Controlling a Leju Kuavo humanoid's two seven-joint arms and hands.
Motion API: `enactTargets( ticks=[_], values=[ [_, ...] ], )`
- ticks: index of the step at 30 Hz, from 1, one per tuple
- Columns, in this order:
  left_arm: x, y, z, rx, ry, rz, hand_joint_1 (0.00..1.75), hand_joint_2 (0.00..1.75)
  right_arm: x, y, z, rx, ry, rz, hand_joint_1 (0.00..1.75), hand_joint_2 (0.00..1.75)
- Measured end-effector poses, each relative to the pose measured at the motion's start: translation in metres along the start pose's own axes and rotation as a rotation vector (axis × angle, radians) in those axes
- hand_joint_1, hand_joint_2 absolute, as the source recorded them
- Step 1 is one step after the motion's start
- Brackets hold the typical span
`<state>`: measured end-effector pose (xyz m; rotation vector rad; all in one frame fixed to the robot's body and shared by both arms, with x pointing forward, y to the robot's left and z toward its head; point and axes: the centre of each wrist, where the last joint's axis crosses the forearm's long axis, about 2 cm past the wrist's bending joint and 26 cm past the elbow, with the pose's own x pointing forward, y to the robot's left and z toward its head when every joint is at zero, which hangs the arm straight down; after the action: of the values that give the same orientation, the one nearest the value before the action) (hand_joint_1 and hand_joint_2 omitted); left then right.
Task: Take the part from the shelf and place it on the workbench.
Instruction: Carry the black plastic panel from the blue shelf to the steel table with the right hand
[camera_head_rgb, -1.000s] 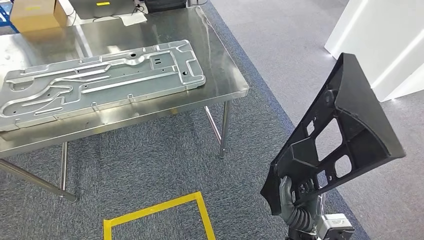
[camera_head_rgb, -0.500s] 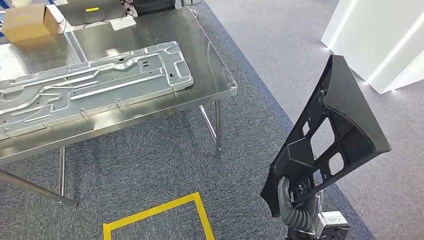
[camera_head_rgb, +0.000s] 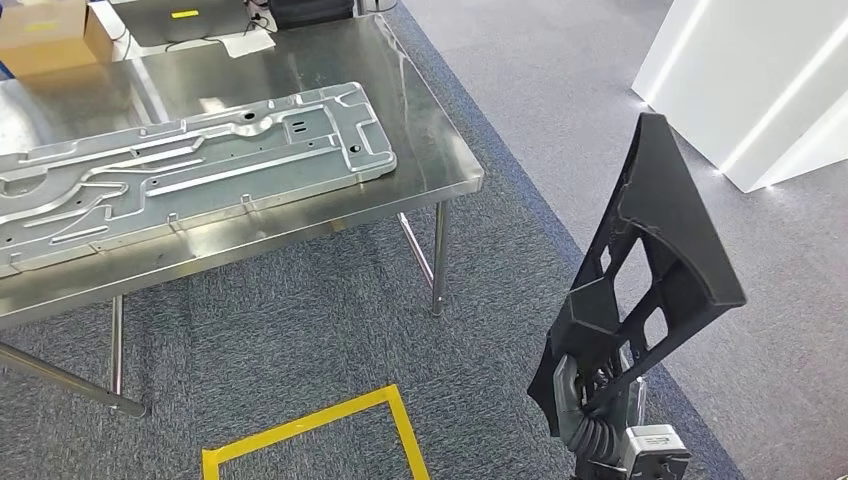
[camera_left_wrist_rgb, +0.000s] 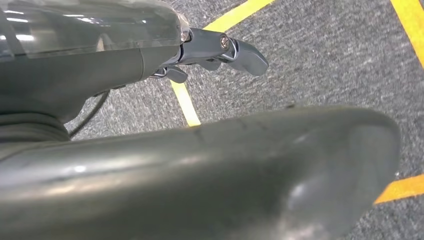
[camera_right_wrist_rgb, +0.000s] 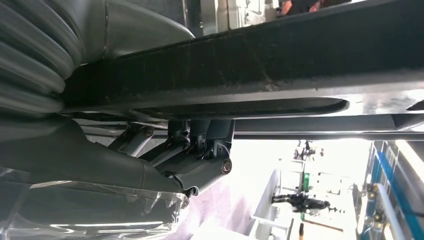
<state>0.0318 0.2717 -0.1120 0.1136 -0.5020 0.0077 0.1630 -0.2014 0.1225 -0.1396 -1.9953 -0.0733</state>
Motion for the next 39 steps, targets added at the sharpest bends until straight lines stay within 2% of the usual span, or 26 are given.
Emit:
enactTargets(
  ticks=[21, 39],
  values=[
    [0.0002, 0.0001, -0.0001, 0.0, -0.005, -0.01, 0.0, 0.0, -0.0013, 0.0007, 0.0031, 0.046, -0.028, 0.054, 1.75, 1.75],
    [0.0015, -0.0009, -0.0004, 0.001, -0.013, -0.019, 0.0, 0.0, -0.0009, 0.001, 0.0032, 0.039, -0.023, -0.009, 1.75, 1.75]
  ],
)
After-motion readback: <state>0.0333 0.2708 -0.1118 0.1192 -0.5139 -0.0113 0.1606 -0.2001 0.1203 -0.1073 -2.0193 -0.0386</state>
